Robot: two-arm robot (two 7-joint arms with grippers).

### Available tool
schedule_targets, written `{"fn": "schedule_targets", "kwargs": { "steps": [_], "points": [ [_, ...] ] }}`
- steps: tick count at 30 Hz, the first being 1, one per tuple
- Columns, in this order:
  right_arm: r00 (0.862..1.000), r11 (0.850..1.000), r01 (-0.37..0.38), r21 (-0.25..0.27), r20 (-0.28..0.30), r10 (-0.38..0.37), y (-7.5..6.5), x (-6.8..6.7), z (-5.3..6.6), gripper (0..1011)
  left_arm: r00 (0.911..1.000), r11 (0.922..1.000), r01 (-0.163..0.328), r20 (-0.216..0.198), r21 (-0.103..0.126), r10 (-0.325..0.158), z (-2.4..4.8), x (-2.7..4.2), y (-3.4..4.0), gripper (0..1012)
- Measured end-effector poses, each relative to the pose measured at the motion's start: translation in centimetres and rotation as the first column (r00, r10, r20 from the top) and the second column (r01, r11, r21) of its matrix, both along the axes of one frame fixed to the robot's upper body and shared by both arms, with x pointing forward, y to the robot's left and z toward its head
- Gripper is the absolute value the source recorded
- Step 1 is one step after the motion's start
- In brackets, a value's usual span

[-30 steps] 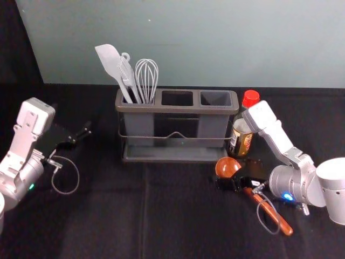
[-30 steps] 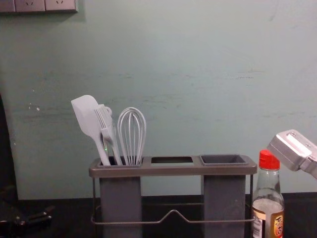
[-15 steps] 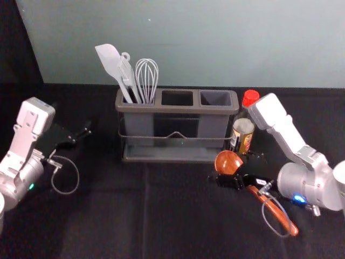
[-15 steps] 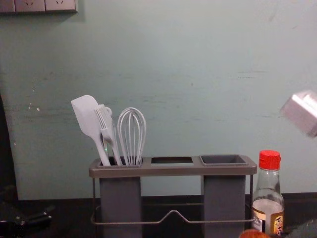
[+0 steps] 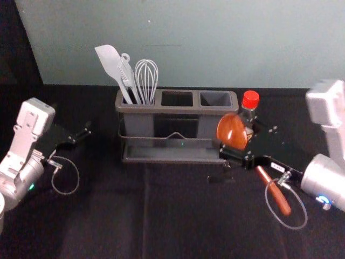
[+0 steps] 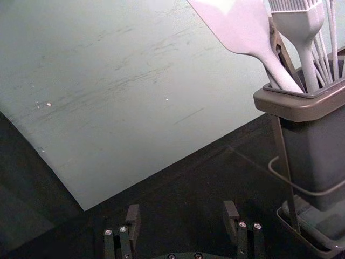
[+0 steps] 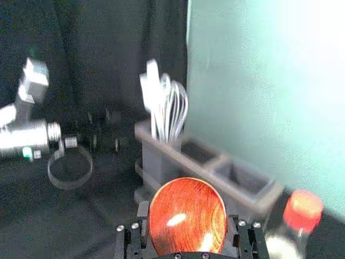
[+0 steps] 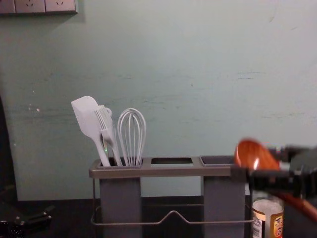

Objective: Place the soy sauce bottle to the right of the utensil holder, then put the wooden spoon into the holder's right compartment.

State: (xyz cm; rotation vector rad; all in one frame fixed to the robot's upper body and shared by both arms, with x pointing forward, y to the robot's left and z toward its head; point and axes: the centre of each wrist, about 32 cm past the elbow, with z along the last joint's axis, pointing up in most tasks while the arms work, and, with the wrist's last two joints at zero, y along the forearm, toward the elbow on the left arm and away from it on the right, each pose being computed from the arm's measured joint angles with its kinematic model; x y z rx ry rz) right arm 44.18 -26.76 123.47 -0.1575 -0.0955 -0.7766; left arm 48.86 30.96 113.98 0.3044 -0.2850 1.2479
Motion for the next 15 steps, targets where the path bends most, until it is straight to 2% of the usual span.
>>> {"fn": "schedule_targets", "kwargs": {
  "steps": [3, 6, 7, 9, 11, 12, 15],
  "points": [
    [0.997, 0.999, -0.010, 0.044, 0.075, 0.006, -0.1, -0.2, -0.6, 838, 1.0000, 1.0000, 0.000, 0.000, 0.000, 0.000, 0.00, 0.00, 0.00, 1005],
    [0.980, 0.993, -0.036, 0.114, 0.199, 0.013, -0.2, -0.5, -1.6, 838, 1.0000, 1.0000, 0.000, 0.000, 0.000, 0.000, 0.00, 0.00, 0.00, 1005],
    [0.980, 0.993, -0.036, 0.114, 0.199, 0.013, -0.2, -0.5, -1.6, 838, 1.0000, 1.0000, 0.000, 0.000, 0.000, 0.000, 0.00, 0.00, 0.00, 1005],
    [0.958, 0.983, -0.054, 0.177, 0.286, 0.001, -0.2, -0.6, -2.5, 838, 1.0000, 1.0000, 0.000, 0.000, 0.000, 0.000, 0.00, 0.00, 0.00, 1005],
    [0.948, 0.976, -0.063, 0.209, 0.318, -0.007, -0.1, -0.6, -2.9, 838, 1.0000, 1.0000, 0.000, 0.000, 0.000, 0.000, 0.00, 0.00, 0.00, 1005],
    [0.936, 0.968, -0.070, 0.241, 0.352, -0.020, -0.1, -0.6, -3.3, 838, 1.0000, 1.0000, 0.000, 0.000, 0.000, 0.000, 0.00, 0.00, 0.00, 1005],
    [0.919, 0.957, -0.083, 0.278, 0.393, -0.035, 0.1, -0.6, -3.8, 838, 1.0000, 1.0000, 0.000, 0.000, 0.000, 0.000, 0.00, 0.00, 0.00, 1005]
  ]
}}
